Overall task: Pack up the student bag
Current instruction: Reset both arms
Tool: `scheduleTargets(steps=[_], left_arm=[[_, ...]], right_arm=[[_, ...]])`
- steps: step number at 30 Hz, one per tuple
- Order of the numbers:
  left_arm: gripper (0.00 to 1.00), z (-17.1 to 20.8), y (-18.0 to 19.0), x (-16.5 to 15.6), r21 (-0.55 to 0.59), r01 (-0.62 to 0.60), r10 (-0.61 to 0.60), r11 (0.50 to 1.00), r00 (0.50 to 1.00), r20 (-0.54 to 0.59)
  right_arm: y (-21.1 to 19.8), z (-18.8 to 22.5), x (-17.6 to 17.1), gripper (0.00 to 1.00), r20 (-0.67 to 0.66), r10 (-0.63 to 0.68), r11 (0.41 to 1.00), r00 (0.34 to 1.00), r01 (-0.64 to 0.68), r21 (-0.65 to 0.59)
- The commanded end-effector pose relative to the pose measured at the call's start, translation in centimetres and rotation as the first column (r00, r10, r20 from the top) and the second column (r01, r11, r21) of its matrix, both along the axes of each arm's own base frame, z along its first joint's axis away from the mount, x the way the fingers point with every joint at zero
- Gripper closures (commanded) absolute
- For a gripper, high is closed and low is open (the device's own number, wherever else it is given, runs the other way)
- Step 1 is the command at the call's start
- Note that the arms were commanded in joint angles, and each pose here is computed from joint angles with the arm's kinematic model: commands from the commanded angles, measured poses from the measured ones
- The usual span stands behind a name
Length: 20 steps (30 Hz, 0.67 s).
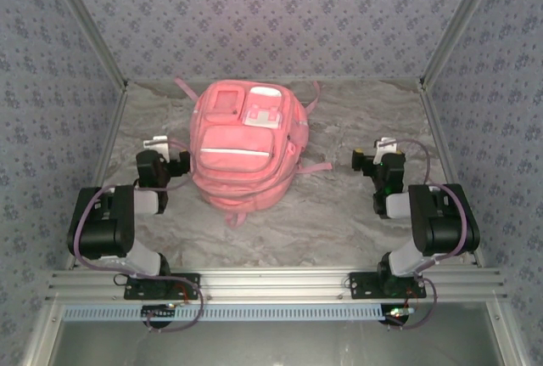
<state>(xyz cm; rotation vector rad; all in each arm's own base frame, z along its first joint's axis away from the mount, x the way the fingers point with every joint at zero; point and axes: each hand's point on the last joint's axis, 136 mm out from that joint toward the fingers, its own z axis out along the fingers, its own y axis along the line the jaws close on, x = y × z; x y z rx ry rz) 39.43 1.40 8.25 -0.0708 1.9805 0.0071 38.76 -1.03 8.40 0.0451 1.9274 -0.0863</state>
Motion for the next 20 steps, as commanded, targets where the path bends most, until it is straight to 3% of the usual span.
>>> scheduleTargets(steps=[1,20], left_arm=[[0.02,0.58,-0.22,0.37,0.013,0.01,-0.01,1.0,1.0,0.015],[0.02,0.56,-0.1,0.38,0.002,0.012,-0.012,1.0,1.0,0.013]], right_arm=[[-0.43,-0.01,0.06,0.0,-0.012,-0.019,1.0,1.0,0.019,-0.02],[-0.67,-0.03,0.21,0.0,-0.02,-0.011,1.0,1.0,0.011,0.004]])
